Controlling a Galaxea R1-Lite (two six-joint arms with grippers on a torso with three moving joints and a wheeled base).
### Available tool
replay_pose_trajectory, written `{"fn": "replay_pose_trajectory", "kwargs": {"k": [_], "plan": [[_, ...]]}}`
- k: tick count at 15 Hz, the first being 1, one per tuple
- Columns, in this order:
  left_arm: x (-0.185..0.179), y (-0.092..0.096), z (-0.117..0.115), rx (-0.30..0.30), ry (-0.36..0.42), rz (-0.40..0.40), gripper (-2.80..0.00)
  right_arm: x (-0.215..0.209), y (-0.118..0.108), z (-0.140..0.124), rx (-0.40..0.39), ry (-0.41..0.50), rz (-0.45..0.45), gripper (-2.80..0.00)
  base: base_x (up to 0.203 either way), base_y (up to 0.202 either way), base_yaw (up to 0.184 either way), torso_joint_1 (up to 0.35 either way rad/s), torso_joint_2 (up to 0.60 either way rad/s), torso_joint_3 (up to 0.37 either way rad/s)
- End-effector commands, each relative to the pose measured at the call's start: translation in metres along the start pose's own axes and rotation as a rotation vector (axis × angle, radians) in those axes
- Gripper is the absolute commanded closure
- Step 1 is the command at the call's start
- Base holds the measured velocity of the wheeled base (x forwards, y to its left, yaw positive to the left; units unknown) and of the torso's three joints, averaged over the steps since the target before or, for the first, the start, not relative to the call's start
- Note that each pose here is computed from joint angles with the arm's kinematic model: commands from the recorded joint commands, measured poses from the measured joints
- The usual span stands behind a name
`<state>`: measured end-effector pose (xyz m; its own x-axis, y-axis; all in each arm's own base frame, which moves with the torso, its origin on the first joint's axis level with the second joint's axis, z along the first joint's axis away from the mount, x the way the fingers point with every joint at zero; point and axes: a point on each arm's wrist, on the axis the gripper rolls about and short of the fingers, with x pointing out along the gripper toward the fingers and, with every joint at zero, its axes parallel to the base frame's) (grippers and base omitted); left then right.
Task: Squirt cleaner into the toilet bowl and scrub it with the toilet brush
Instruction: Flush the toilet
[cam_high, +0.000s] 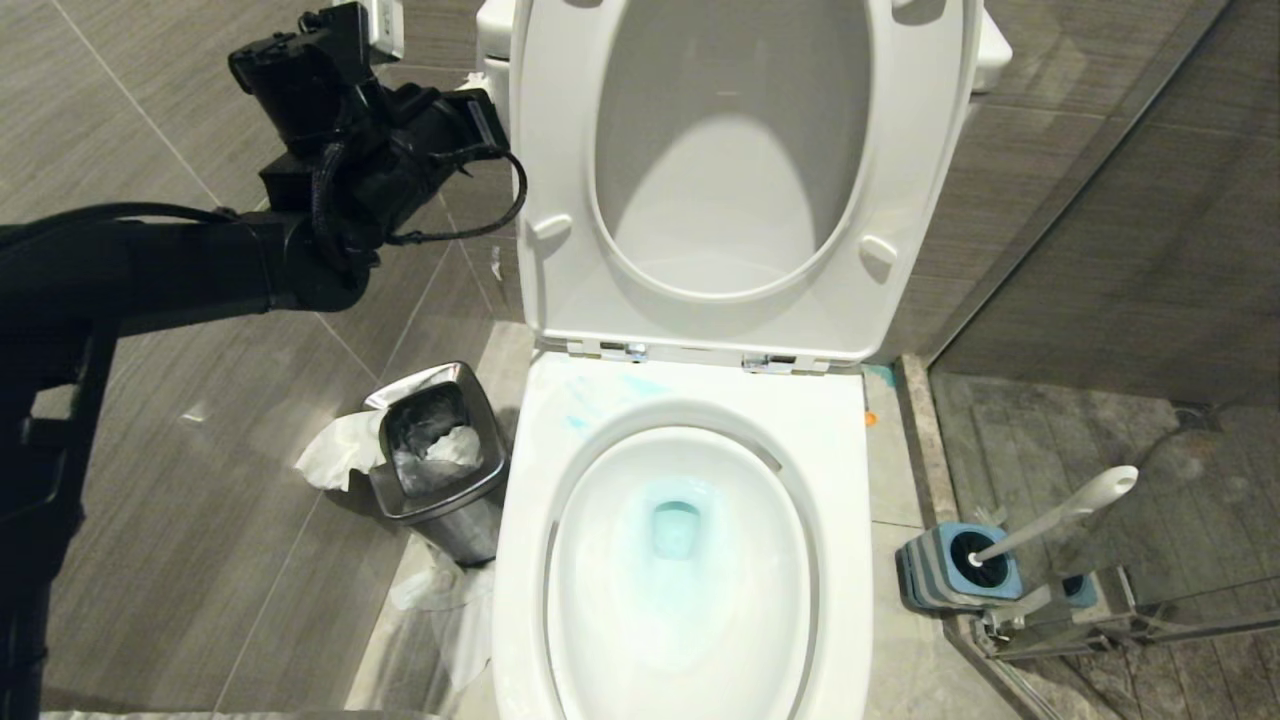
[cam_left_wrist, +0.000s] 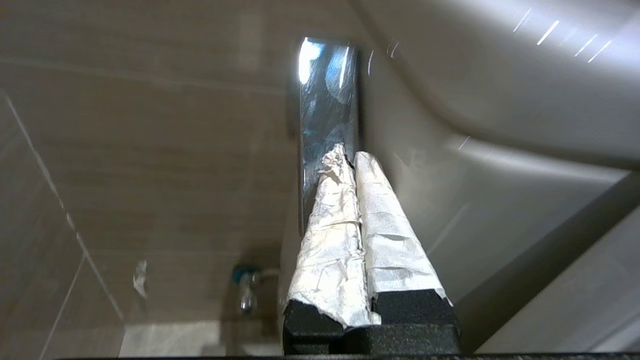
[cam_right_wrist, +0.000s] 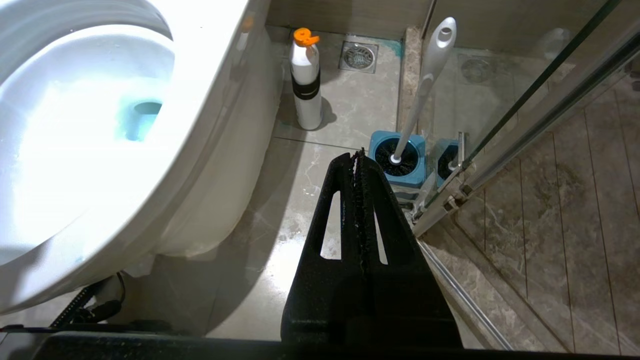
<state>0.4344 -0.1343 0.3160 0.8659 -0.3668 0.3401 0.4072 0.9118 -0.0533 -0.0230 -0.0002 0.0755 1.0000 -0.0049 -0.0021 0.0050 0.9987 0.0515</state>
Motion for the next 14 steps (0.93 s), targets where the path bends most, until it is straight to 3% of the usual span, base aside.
{"fn": "replay_pose_trajectory", "kwargs": {"k": [1, 14], "plan": [[0.0022, 0.0003, -0.0070, 0.000, 0.007, -0.002, 0.00, 0.0000, 0.0000, -0.0001, 0.001, 0.001, 0.000, 0.00, 0.000, 0.000, 0.000, 0.000, 0.00, 0.000], [0.0010, 0.0012, -0.0028, 0.000, -0.002, -0.003, 0.00, 0.0000, 0.0000, -0.0001, 0.001, 0.001, 0.000, 0.00, 0.000, 0.000, 0.000, 0.000, 0.00, 0.000]]}}
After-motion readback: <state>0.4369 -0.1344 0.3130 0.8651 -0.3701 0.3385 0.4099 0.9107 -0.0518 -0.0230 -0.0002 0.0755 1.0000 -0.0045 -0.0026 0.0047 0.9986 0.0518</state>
